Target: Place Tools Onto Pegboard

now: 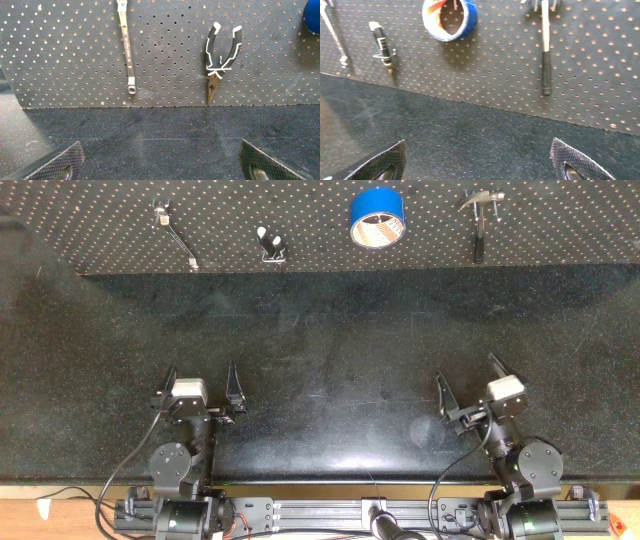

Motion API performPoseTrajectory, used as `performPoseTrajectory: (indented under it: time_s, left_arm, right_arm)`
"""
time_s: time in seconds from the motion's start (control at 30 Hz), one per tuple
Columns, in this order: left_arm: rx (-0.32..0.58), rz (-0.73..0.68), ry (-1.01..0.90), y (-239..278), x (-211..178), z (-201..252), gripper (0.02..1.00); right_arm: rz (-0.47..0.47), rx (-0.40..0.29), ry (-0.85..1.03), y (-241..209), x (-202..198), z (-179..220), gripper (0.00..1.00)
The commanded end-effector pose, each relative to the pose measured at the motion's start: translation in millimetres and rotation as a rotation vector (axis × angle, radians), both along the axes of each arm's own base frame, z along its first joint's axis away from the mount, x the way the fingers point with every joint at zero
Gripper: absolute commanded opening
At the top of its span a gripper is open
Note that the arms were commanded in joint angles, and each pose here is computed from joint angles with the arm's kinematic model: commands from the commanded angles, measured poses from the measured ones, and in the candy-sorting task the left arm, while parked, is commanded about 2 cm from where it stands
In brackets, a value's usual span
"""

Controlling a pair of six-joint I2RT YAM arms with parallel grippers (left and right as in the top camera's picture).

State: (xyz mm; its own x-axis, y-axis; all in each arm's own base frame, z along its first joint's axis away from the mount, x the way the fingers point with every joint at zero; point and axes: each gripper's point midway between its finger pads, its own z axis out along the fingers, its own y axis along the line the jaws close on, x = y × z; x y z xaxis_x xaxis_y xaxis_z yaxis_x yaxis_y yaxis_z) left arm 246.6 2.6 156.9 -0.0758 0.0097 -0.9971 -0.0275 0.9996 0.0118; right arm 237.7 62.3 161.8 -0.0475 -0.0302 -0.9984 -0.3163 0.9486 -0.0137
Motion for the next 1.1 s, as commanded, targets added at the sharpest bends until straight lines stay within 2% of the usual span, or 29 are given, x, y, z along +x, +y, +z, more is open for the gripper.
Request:
performPoseTrajectory:
  time_s: [0.03, 0.13, 0.4, 1.1]
  left_arm:
    - [0.016, -0.016, 0.003, -2.9, -0.4, -1.1, 0.996]
    - [0.016, -0.016, 0.003, -2.9, -0.4, -1.1, 0.998]
    - [0.016, -0.016, 0.003, -2.9, -0.4, -1.1, 0.996]
    - [0.016, -0.016, 0.003, -2.9, -0.4, -1.1, 0.996]
  right_arm:
    - [-0.146, 0.006, 0.013, -23.8, 5.3, -3.3, 0.932]
    - [-0.207, 0.033, 0.024, -33.8, 6.7, -4.7, 0.932]
    - [-0.235, 0.034, 0.023, -40.5, 7.4, -4.5, 0.932]
    - [-0.236, 0.034, 0.023, -40.8, 7.4, -4.6, 0.932]
